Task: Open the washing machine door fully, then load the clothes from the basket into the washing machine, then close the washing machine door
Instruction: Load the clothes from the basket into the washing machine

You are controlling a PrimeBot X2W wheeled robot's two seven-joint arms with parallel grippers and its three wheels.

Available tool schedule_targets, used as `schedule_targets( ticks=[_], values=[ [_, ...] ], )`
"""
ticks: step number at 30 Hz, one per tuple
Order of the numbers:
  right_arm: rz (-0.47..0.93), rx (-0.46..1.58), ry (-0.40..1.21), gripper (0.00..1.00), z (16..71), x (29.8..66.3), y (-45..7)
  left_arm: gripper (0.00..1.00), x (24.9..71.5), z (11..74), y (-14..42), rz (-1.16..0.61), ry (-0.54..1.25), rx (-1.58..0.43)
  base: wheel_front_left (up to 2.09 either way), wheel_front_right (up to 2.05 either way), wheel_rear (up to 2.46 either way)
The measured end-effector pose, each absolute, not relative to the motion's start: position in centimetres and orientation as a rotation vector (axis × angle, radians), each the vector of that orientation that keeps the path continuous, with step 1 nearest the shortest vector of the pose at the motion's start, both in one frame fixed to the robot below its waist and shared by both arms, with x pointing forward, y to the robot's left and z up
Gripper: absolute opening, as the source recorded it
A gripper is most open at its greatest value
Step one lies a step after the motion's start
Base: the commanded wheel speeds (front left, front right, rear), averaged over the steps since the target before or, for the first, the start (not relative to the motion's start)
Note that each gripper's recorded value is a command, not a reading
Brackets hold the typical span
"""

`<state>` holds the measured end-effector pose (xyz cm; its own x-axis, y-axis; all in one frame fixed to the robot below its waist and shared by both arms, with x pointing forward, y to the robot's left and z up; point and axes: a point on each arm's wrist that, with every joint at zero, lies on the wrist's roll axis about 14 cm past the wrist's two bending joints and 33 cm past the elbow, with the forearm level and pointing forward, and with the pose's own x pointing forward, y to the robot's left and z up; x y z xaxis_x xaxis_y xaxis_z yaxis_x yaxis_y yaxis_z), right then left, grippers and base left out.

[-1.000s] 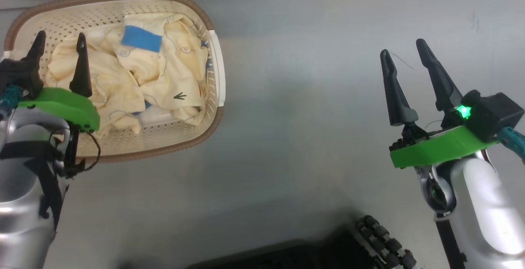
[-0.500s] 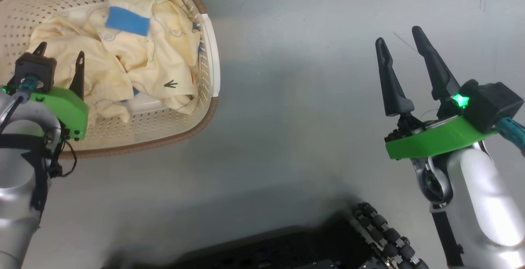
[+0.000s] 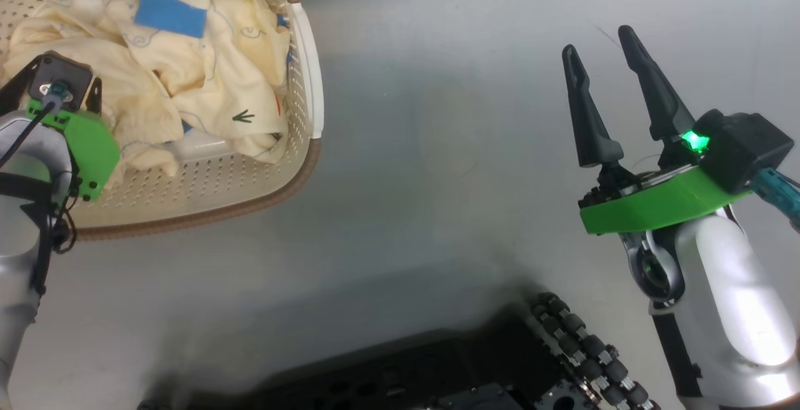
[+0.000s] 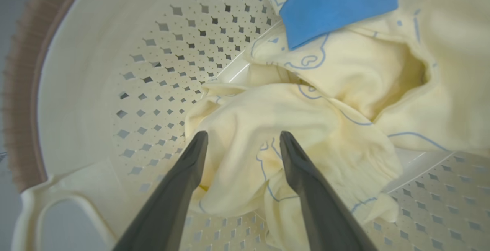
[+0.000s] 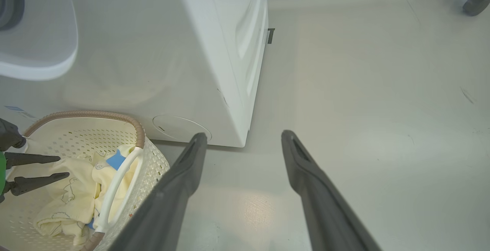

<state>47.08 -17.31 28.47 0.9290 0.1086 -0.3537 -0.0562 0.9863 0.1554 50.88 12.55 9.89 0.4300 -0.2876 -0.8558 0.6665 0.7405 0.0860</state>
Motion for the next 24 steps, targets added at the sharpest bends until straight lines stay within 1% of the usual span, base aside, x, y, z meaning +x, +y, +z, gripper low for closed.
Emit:
schedule_targets(
  ticks=[4,8,13,14,15,16,17,24],
  values=[
    [0.082,0.147,0.384,1.0,27.8,46.9,-17.3,1.0,50.7,9.0,12.5,-0.65,0.972,0.499,0.0,0.0,0.0],
    [0.081,0.146,0.396,1.0,27.4,46.7,-17.4,1.0,49.9,7.8,13.3,-0.697,1.026,0.608,0.0,0.0,0.0],
    [0.078,0.148,0.403,1.0,27.3,46.5,-17.5,1.0,50.4,7.4,13.4,-0.722,1.017,0.679,0.0,0.0,0.0],
    [0.076,0.151,0.403,1.0,27.4,46.4,-17.5,0.97,50.7,7.5,13.3,-0.724,1.011,0.68,0.0,0.0,0.0],
    [0.074,0.152,0.401,1.0,27.5,46.4,-17.6,0.6,50.8,7.5,13.2,-0.724,1.008,0.681,0.0,0.0,0.0],
    [0.072,0.152,0.399,1.0,27.6,46.4,-17.6,0.18,50.9,7.6,13.0,-0.727,1.002,0.68,0.0,0.0,0.0],
    [0.07,0.153,0.395,1.0,27.8,46.5,-17.7,0.0,50.9,7.7,12.9,-0.731,0.998,0.681,0.0,0.0,0.0],
    [0.056,0.148,0.355,1.0,29.2,47.0,-18.3,0.0,51.0,8.5,12.8,-0.715,0.995,0.657,0.0,0.0,0.0]
  ],
)
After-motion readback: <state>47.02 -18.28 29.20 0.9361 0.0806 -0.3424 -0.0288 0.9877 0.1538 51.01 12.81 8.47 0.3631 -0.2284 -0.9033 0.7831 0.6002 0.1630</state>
